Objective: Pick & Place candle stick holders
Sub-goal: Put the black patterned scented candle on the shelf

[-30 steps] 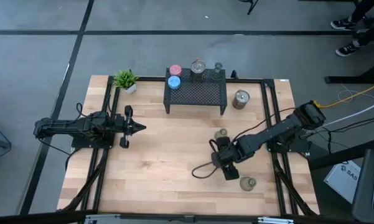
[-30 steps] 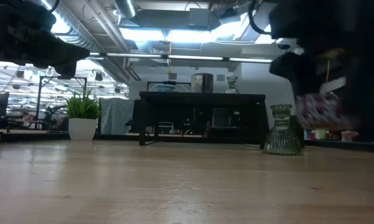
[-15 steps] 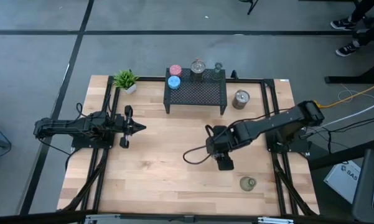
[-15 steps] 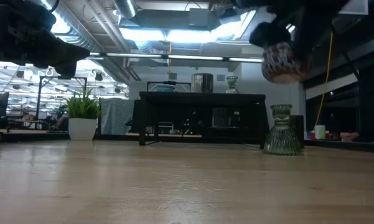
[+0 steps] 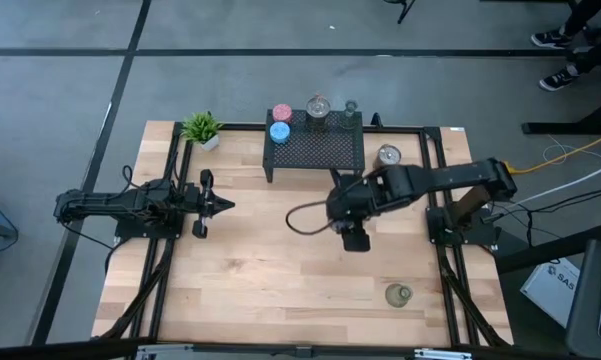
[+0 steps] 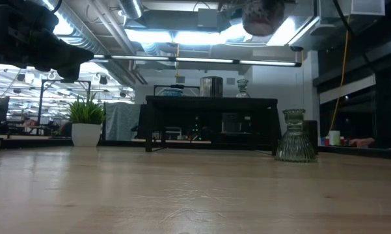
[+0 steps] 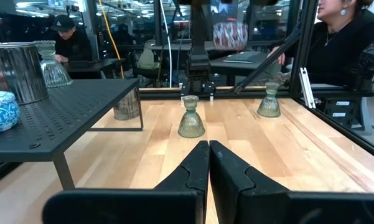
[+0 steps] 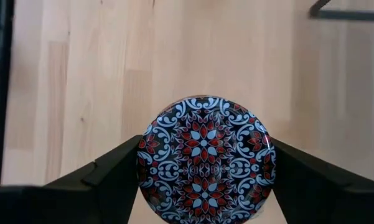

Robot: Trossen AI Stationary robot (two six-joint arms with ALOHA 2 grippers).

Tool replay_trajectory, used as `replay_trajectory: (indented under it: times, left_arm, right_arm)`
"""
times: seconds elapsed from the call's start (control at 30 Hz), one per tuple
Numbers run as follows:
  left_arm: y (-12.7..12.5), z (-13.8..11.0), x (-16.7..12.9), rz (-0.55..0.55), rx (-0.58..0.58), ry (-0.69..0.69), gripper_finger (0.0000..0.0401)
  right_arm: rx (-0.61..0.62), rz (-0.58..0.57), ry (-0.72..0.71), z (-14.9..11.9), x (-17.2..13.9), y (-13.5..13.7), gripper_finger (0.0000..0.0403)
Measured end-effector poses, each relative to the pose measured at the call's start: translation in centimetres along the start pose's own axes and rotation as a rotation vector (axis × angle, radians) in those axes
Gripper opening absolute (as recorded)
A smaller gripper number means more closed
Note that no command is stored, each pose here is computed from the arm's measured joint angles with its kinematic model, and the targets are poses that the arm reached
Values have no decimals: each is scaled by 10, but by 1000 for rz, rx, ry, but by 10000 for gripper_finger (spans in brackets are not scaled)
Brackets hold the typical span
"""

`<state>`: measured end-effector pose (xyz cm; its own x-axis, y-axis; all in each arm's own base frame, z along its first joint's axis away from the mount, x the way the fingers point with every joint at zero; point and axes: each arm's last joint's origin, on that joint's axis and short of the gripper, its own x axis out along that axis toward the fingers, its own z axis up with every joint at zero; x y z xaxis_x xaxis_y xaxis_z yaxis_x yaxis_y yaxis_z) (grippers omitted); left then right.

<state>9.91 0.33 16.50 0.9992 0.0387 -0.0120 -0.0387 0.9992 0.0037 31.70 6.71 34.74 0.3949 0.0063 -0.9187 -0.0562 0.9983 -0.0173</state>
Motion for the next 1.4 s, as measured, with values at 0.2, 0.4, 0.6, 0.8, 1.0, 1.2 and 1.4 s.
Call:
replay_trajectory:
  times: [0.2,0.4,0.6,0.8,1.0,1.2,1.4]
  left_arm:
    - [0,0,0,0,1,0,8]
    - [0,0,0,0,0,0,6]
    - [0,0,0,0,1,0,8]
    - [0,0,0,0,0,0,6]
    - [0,0,0,0,1,0,7]
    - [0,0,0,0,0,0,7]
    - [0,0,0,0,0,0,6]
  right_arm:
    - [31,-22,-1,4,-13,-19,309]
    - [36,-26,2,4,-13,-22,309]
    - [25,-20,-2,4,-14,-18,309]
    - [12,-10,-2,3,-14,-15,309]
    - [13,-2,-4,4,-14,-14,309]
    - [16,-4,-9,4,-14,-14,309]
    - [16,-4,-11,4,-14,-14,309]
